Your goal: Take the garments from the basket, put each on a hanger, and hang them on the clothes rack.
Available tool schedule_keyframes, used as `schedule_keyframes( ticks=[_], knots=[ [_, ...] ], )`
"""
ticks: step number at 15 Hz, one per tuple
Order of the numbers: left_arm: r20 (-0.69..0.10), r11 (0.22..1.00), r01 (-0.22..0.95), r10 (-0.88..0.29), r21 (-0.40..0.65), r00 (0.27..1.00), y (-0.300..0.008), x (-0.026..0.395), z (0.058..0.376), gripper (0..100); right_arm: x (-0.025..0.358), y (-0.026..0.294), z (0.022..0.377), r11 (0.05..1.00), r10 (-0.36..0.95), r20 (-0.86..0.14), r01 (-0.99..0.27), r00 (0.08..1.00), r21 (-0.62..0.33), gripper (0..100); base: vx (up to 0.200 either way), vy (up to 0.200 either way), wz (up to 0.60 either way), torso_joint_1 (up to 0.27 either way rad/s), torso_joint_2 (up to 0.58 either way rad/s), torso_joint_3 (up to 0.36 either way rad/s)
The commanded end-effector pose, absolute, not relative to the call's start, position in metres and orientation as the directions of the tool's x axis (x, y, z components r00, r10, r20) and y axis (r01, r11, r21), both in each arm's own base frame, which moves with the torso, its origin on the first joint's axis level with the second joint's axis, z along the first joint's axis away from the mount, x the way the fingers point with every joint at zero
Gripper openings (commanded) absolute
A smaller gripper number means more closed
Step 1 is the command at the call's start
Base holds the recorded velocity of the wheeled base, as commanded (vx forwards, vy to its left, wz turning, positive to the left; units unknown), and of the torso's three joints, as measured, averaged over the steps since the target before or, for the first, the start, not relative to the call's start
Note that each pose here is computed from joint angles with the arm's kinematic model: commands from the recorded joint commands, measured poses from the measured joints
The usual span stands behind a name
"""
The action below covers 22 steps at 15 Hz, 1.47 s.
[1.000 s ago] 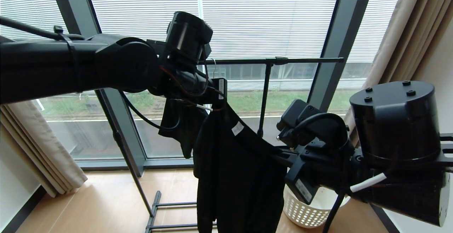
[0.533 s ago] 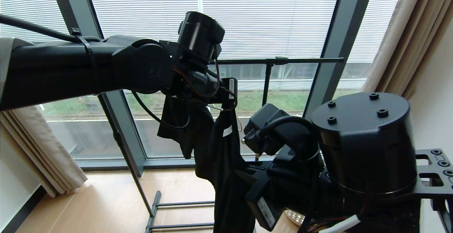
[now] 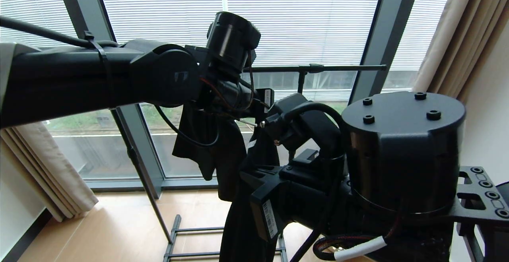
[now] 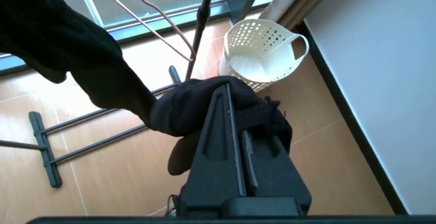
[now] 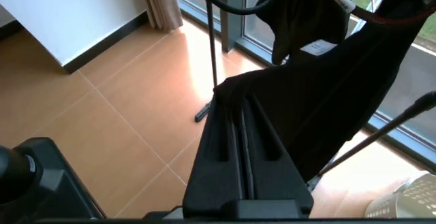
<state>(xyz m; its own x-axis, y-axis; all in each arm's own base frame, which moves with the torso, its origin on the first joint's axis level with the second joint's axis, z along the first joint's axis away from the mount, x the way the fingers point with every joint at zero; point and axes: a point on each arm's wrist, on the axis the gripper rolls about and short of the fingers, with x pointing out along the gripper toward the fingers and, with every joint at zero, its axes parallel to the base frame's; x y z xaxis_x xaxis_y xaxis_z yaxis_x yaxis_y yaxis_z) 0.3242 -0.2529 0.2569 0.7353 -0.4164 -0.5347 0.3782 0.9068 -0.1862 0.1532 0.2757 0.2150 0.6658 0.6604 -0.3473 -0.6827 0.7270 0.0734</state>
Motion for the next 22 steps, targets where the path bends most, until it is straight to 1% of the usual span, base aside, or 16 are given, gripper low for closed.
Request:
schedule_keyframes(
  ticks=[1,2,5,6,8,9,12,14,16,17,18,20,22],
  knots=[
    [-0.539,0.91,0.371,-0.409,-0.184,0.736,-0.25,0.324,0.258,0,0.158,0.271,0.213,0.739,0.642,-0.356,-0.672,0.679,0.05,0,0.0,0.0,0.0,0.0,0.0,0.0],
    [-0.543,0.912,0.365,-0.404,-0.184,0.736,-0.246,0.322,0.261,0,0.168,0.263,0.214,0.758,0.614,-0.358,-0.652,0.704,0.017,0,0.0,0.0,0.0,0.0,0.0,0.0],
    [-0.539,0.921,0.344,-0.388,-0.185,0.747,-0.231,0.319,0.271,0,0.185,0.229,0.216,0.787,0.5,-0.439,-0.603,0.746,-0.128,0,0.0,0.0,0.0,0.0,0.0,0.0],
    [-0.543,0.924,0.336,-0.379,-0.182,0.749,-0.227,0.319,0.273,0,0.194,0.219,0.217,0.799,0.465,-0.447,-0.579,0.764,-0.16,0,0.0,0.0,0.0,0.0,0.0,0.0],
    [-0.562,0.927,0.332,-0.37,-0.172,0.74,-0.221,0.314,0.274,0,0.21,0.206,0.217,0.841,0.393,-0.443,-0.51,0.806,-0.18,0,0.0,0.0,0.0,0.0,0.0,0.0],
    [-0.581,0.927,0.348,-0.362,-0.14,0.729,-0.214,0.305,0.273,0,0.226,0.2,0.218,0.885,0.304,-0.43,-0.419,0.85,-0.204,0,0.0,0.0,0.0,0.0,0.0,0.0],
    [-0.645,0.92,0.385,-0.335,-0.067,0.687,-0.199,0.281,0.259,0,0.247,0.205,0.209,0.916,0.205,-0.426,-0.326,0.881,-0.233,0,0.0,0.0,0.0,0.0,0.0,0.0],
    [-0.695,0.904,0.426,-0.322,-0.025,0.643,-0.193,0.261,0.245,0,0.26,0.213,0.199,0.93,0.174,-0.392,-0.281,0.903,-0.235,0,0.0,0.0,0.0,0.0,0.0,0.0],
    [-0.728,0.89,0.457,-0.324,-0.016,0.605,-0.195,0.246,0.233,0,0.267,0.219,0.195,0.941,0.156,-0.356,-0.248,0.921,-0.23,0,0.0,0.0,0.0,0.0,0.0,0.0],
    [-0.749,0.871,0.491,-0.333,-0.012,0.573,-0.202,0.233,0.22,0,0.274,0.224,0.19,0.949,0.153,-0.333,-0.232,0.93,-0.212,0,0.0,0.0,0.0,0.0,0.0,0.0],
    [-0.76,0.86,0.511,-0.338,-0.009,0.555,-0.205,0.227,0.214,0,0.277,0.227,0.188,0.956,0.157,-0.319,-0.224,0.935,-0.188,0,0.0,0.0,0.0,0.0,0.0,0.0],
    [-0.768,0.837,0.548,-0.361,-0.016,0.529,-0.215,0.216,0.21,0,0.284,0.234,0.184,0.967,0.16,-0.299,-0.211,0.941,-0.145,0,0.0,0.0,0.0,0.0,0.0,0.0],
    [-0.77,0.819,0.571,-0.393,-0.045,0.503,-0.23,0.203,0.208,0,0.287,0.242,0.183,0.973,0.173,-0.281,-0.208,0.944,-0.099,0,0.0,0.0,0.0,0.0,0.0,0.0]
  ],
)
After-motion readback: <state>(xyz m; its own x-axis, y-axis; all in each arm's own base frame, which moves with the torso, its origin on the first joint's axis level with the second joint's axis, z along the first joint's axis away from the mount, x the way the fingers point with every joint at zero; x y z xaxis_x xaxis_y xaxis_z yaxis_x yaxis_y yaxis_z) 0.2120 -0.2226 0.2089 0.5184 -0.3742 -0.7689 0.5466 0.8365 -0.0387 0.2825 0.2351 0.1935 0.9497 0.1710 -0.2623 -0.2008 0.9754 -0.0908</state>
